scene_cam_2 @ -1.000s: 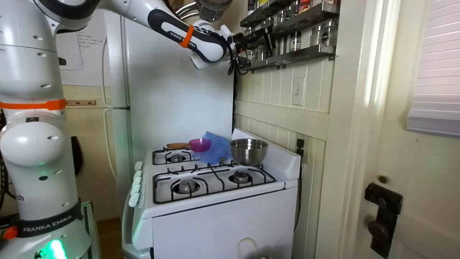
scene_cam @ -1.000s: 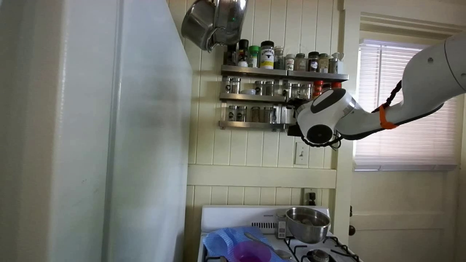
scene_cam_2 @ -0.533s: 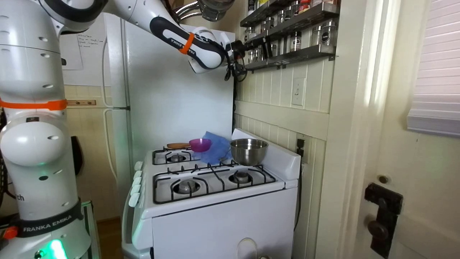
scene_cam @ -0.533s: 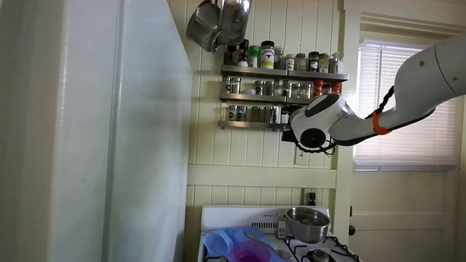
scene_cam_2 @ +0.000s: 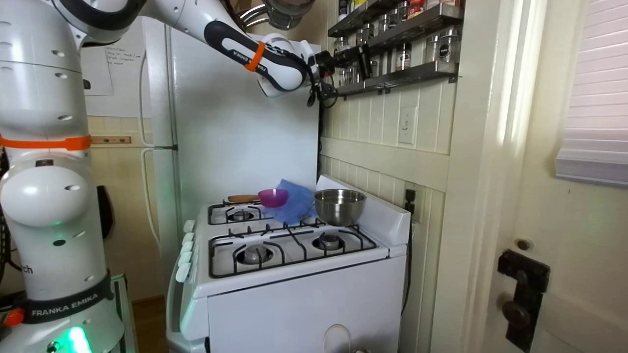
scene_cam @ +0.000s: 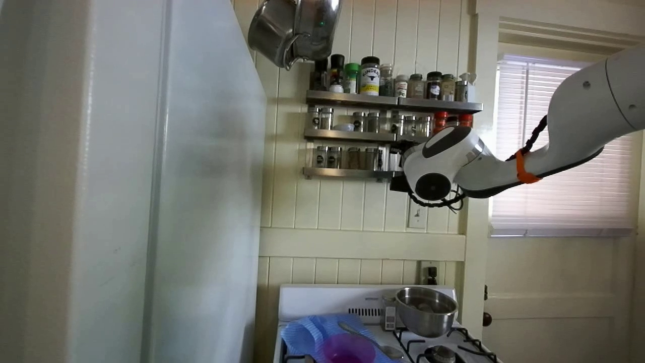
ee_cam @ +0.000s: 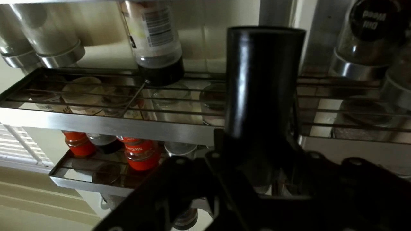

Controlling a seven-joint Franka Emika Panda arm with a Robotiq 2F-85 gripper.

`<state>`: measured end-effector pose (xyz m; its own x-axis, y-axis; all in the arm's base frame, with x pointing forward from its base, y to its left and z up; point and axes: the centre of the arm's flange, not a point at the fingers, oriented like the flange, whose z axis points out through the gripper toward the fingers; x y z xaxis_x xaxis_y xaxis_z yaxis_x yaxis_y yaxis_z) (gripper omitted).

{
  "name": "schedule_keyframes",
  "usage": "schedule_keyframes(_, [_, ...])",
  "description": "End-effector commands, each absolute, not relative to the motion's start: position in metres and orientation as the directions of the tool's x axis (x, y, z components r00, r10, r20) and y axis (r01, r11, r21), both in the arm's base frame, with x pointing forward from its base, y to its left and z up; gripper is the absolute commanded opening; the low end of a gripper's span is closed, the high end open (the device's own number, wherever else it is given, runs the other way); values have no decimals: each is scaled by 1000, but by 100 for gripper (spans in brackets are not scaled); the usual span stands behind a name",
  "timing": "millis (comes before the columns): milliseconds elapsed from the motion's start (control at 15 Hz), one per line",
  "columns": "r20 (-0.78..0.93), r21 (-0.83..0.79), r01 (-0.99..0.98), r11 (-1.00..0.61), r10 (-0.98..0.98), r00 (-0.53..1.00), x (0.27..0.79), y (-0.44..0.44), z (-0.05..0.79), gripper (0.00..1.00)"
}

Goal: Put the black bottle on the bottom shelf

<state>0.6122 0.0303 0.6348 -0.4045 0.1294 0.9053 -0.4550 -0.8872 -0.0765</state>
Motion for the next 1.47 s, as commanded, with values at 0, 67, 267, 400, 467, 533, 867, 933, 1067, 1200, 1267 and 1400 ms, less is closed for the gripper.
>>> schedule_keyframes(0, [901, -108, -461, -881, 109, -421, 609, 25, 642, 18])
schedule_keyframes(67, [901, -112, -460, -881, 106, -422, 611, 23, 643, 18])
schedule_keyframes(267, [903, -127, -465, -876, 92, -419, 615, 15, 647, 18])
schedule_keyframes(400, [906, -132, -471, -872, 87, -414, 618, 11, 645, 18])
schedule_keyframes(467, [905, -135, -471, -872, 85, -416, 620, 9, 644, 18])
schedule_keyframes(533, [905, -134, -471, -872, 86, -416, 623, 7, 643, 18])
schedule_keyframes(867, [905, -131, -469, -874, 88, -416, 632, 4, 637, 18])
schedule_keyframes(933, [904, -130, -468, -874, 89, -418, 632, 4, 638, 18])
schedule_keyframes(1067, [903, -131, -468, -874, 90, -420, 633, 4, 638, 18])
schedule_keyframes(1200, [906, -131, -471, -872, 87, -414, 635, 3, 637, 18])
schedule_keyframes(1267, [909, -131, -472, -872, 84, -408, 636, 2, 635, 18])
schedule_keyframes(1400, [910, -128, -474, -871, 86, -405, 637, 2, 633, 18])
